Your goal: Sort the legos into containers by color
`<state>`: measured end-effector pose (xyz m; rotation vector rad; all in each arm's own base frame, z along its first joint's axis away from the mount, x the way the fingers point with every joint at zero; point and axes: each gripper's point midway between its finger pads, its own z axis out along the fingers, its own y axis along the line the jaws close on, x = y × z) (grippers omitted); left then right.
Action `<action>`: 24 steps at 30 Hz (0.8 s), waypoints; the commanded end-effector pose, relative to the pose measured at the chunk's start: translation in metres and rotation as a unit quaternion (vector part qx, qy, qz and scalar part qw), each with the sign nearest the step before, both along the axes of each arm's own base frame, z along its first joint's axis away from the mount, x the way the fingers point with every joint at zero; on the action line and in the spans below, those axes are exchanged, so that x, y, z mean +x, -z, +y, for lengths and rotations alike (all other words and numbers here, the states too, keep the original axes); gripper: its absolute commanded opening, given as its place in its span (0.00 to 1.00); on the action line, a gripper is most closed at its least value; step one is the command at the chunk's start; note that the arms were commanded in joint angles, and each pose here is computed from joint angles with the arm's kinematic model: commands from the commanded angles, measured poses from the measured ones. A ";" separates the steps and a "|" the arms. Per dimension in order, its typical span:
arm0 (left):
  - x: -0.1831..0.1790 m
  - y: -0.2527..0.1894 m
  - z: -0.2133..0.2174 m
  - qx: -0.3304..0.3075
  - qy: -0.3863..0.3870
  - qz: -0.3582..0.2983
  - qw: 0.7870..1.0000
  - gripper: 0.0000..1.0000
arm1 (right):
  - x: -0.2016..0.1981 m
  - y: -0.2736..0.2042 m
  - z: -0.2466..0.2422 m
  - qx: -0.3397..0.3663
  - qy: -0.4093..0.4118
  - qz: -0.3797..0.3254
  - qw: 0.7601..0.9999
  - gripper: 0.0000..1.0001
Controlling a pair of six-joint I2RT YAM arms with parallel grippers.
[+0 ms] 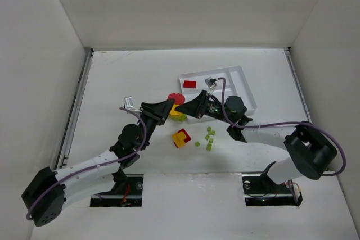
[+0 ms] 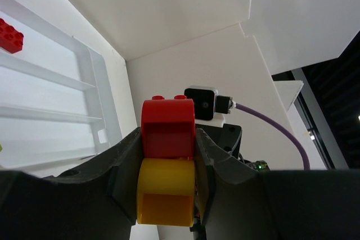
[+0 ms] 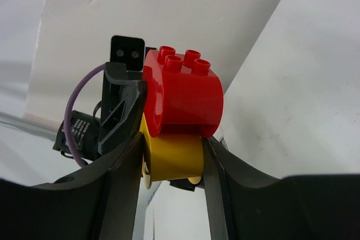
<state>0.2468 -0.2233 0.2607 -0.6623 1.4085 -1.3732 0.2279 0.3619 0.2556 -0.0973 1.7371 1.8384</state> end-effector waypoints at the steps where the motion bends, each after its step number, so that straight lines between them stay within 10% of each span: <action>1: 0.014 -0.024 0.020 -0.010 -0.049 -0.034 0.998 0.23 | -0.029 0.012 -0.002 -0.023 -0.063 -0.025 0.997 0.27; 24: 0.030 0.003 0.019 0.131 0.032 -0.042 0.990 0.22 | -0.008 0.012 -0.056 -0.073 -0.021 -0.049 0.996 0.27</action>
